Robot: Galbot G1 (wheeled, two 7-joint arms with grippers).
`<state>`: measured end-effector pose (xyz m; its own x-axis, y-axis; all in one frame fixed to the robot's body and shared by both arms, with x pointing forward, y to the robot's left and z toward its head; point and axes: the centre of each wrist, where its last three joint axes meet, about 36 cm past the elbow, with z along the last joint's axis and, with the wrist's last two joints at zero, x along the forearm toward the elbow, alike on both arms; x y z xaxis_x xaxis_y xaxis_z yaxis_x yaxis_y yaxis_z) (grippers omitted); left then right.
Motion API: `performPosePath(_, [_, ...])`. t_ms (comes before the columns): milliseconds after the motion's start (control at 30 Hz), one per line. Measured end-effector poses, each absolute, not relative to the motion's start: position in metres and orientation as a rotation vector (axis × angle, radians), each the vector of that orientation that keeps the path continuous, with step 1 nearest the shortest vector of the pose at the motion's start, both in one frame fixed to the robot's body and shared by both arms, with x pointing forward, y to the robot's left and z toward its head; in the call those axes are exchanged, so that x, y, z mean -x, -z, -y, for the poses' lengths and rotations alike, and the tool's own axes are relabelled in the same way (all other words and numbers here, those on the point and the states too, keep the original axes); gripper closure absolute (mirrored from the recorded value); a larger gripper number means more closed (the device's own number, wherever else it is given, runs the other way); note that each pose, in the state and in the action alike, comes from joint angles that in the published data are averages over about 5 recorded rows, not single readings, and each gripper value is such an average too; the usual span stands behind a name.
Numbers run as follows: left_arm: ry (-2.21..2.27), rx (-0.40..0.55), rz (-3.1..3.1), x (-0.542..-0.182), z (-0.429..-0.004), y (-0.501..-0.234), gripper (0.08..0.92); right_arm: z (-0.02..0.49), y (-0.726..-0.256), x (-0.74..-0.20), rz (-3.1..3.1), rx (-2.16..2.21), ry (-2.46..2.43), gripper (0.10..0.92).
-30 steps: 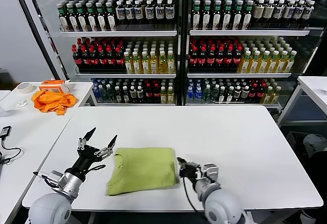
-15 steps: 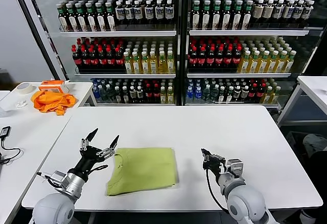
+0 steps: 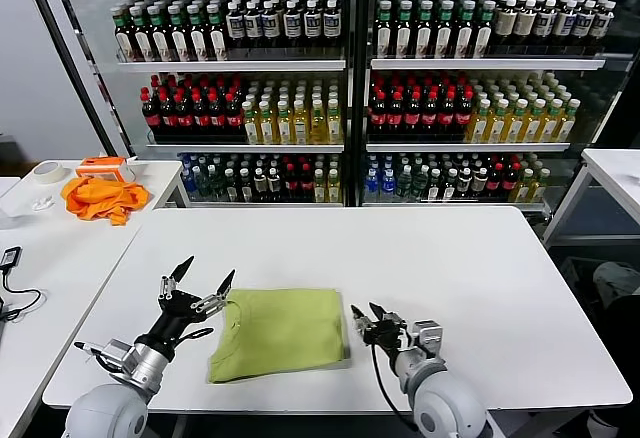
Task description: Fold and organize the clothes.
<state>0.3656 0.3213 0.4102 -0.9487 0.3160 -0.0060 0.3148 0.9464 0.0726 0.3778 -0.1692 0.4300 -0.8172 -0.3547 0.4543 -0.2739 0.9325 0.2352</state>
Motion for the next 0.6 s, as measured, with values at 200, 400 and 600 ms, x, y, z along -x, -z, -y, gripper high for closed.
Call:
performPosePath(200, [-0.120, -0.498, -3.081, -0.367, -0.321, -0.410, 0.177, 0.161, -0.425, -0.377, 2.561, -0.472, 0.219, 0.367])
performPosePath(400, [-0.159, -0.467, -3.069, -0.372, -0.329, -0.412, 0.177, 0.166, -0.431, -0.376, 2.608, -0.461, 0.173, 0.222])
performPosePath(600, [-0.175, -0.421, -3.068, -0.375, -0.336, -0.411, 0.177, 0.189, -0.442, -0.382, 2.742, -0.374, 0.069, 0.200])
